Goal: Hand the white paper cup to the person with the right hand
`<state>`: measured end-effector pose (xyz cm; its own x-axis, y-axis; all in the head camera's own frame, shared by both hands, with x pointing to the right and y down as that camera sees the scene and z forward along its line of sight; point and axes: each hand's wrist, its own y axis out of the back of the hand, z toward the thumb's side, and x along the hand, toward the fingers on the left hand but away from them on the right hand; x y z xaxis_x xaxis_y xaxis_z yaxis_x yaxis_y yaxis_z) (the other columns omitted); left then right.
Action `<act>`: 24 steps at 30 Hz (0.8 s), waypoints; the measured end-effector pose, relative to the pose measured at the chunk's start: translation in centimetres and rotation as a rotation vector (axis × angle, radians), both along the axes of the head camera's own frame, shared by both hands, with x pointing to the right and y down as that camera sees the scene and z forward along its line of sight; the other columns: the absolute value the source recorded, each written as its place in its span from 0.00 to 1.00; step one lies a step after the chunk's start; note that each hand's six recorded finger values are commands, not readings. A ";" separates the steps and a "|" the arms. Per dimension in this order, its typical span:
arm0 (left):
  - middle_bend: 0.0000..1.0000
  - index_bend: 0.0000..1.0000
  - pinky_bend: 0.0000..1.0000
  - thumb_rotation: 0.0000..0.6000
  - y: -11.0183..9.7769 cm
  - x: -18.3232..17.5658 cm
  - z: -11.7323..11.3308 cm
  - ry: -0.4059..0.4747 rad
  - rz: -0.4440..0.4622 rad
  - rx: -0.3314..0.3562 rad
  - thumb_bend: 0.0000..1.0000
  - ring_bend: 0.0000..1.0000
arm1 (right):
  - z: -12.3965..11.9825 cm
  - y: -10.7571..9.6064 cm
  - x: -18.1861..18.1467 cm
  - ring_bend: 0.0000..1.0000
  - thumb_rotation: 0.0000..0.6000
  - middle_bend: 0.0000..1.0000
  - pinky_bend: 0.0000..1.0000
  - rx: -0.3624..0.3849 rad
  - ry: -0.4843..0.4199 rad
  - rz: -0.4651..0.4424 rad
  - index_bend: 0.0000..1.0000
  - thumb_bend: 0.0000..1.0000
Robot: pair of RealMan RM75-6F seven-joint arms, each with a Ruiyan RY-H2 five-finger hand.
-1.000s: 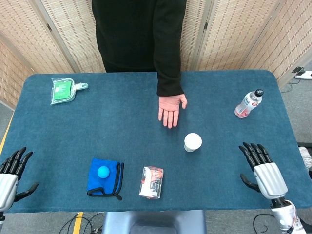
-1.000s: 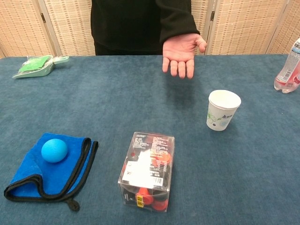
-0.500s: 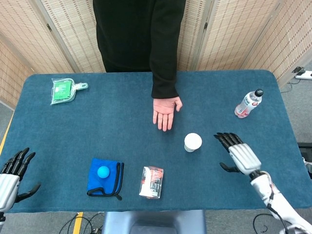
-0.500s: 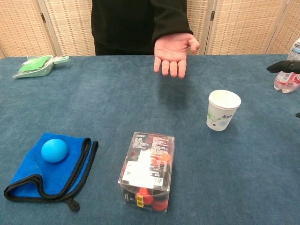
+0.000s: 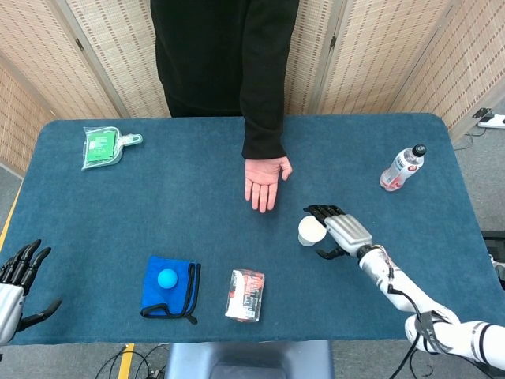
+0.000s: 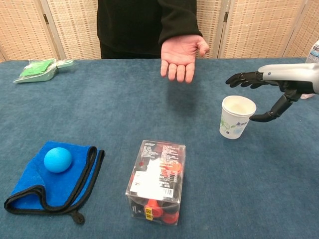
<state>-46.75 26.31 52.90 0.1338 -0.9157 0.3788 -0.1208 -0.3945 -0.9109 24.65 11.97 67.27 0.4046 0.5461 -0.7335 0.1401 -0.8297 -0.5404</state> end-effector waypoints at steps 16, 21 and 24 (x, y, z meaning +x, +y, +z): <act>0.00 0.08 0.17 1.00 0.6 0.1 -0.6 0.001 0.003 0.017 0.27 0.00 | 1.7 0.3 0.3 0.22 1.00 0.27 0.29 0.023 0.047 -0.001 0.09 0.46; 0.00 0.08 0.17 1.00 0.7 0.1 -0.7 -0.003 0.008 0.019 0.27 0.00 | -0.5 0.1 0.1 0.22 1.00 0.27 0.29 0.081 0.012 0.012 0.09 0.46; 0.00 0.08 0.17 1.00 0.7 0.2 -0.7 -0.001 0.009 0.020 0.27 0.00 | -2.6 -0.1 0.0 0.22 1.00 0.27 0.29 0.123 -0.018 0.020 0.09 0.44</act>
<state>-46.51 26.99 52.22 0.1416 -0.9220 0.3603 -0.1167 -0.3770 -0.9188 24.62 11.87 64.63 0.4053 0.6395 -0.6533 0.1669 -0.7544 -0.6349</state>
